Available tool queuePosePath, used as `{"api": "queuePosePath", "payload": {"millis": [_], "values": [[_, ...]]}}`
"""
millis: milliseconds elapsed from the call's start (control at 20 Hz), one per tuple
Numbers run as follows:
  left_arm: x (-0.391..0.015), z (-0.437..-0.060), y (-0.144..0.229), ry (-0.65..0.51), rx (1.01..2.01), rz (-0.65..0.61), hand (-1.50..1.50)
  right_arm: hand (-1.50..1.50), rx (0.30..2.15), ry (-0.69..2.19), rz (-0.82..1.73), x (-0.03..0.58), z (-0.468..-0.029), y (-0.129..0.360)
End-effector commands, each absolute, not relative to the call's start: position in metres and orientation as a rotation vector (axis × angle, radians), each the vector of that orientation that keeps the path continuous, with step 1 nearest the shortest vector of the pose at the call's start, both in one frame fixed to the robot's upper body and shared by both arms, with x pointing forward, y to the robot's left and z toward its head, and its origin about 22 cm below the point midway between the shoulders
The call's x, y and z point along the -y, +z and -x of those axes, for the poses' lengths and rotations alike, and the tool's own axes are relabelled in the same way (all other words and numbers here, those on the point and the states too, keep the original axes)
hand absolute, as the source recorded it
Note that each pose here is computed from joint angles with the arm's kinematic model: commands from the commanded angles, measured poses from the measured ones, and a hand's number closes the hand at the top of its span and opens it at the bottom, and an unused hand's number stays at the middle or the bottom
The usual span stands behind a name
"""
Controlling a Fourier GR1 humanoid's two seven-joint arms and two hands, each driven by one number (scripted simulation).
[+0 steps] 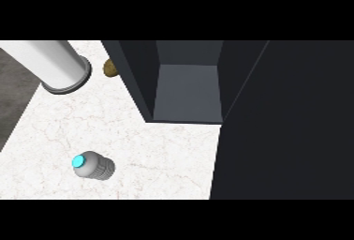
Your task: Pick up the bottled water, place it into the cabinet and close the cabinet
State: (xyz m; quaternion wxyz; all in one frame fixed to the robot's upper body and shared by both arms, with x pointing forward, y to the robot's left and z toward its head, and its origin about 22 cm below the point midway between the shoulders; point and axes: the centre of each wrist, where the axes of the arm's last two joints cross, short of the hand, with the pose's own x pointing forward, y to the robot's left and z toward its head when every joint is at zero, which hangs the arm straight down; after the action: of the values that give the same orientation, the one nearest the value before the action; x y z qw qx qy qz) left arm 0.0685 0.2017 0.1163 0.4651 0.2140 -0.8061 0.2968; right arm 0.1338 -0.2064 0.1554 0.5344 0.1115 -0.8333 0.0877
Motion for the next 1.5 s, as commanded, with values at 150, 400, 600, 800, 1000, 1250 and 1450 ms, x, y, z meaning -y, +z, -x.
{"api": "queuePosePath", "payload": {"millis": [150,400,600,800,1000,1250,1450], "values": [[-0.166,-0.037,0.141,0.827,1.995,-0.509,-1.5,-1.5,1.975,0.197,-0.289,0.19,-0.115,0.172],[-0.164,-0.024,0.148,0.809,2.003,-0.52,-1.5,-1.5,1.99,0.193,-0.264,0.185,-0.122,0.173],[-0.163,-0.017,0.142,0.785,1.969,-0.539,-1.5,-1.5,1.993,0.184,-0.275,0.178,-0.108,0.187],[-0.164,-0.014,0.139,0.785,1.939,-0.574,-1.5,-1.5,1.968,0.206,-0.282,0.178,-0.1,0.177],[-0.164,-0.019,0.118,0.758,1.94,-0.577,-1.5,-1.5,2.001,0.193,-0.29,0.169,-0.098,0.184],[-0.166,-0.017,0.122,0.755,1.917,-0.593,-1.5,-1.5,1.997,0.195,-0.268,0.171,-0.106,0.178],[-0.192,-0.03,0.104,0.738,1.874,-0.6,-1.5,-1.5,1.98,0.22,-0.292,0.161,-0.103,0.175]]}}
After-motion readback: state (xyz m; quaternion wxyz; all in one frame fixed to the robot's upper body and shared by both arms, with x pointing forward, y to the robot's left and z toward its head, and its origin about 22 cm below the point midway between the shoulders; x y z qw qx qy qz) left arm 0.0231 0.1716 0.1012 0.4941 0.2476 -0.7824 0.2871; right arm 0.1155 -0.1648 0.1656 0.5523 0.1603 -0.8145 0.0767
